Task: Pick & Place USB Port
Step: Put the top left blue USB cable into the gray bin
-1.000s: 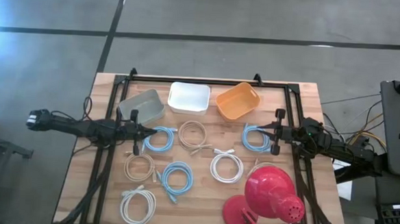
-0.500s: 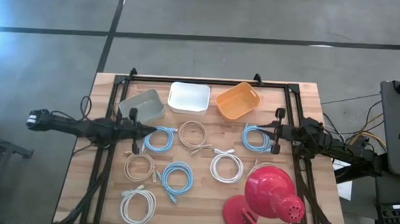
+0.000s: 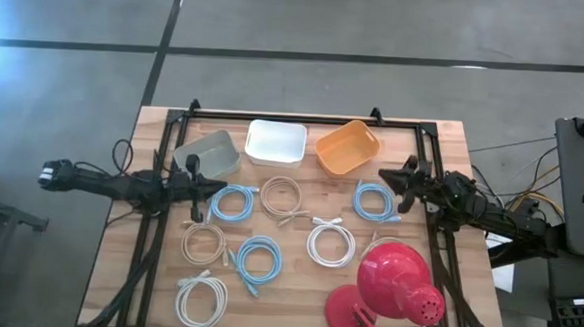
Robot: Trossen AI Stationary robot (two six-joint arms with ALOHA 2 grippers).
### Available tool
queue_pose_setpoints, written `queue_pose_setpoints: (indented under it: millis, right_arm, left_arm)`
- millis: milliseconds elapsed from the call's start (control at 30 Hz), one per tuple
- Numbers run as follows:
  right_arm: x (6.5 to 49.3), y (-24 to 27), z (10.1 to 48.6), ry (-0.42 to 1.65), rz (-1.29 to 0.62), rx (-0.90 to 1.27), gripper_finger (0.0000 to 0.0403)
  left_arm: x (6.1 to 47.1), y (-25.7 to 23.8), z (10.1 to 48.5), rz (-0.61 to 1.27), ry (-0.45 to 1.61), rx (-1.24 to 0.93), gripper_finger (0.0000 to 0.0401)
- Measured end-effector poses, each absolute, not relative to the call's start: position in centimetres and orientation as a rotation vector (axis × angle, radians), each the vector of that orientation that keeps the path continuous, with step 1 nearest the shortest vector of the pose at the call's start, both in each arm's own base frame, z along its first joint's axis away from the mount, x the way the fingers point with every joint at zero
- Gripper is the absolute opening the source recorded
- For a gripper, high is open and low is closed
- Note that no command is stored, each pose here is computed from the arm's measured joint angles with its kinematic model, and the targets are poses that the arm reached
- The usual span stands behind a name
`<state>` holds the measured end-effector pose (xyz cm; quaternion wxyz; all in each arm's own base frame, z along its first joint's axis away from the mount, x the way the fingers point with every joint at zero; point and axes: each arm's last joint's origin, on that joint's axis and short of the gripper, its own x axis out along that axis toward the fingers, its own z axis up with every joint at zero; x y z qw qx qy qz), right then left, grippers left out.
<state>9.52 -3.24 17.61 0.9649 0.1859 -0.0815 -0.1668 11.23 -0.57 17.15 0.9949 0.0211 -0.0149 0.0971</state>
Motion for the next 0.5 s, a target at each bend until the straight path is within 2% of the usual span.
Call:
queue_pose_setpoints:
  millis: [367,500]
  right_arm:
    - [9.2,-3.4,18.9,-0.290,-0.417,0.219,0.0038]
    - [9.1,-3.4,19.4,-0.328,-0.414,0.186,0.0038]
  left_arm:
    - [11.2,-0.5,17.1,0.207,-0.033,-0.089,0.0001]
    - [11.2,-0.5,17.1,0.223,-0.036,-0.099,0.0022]
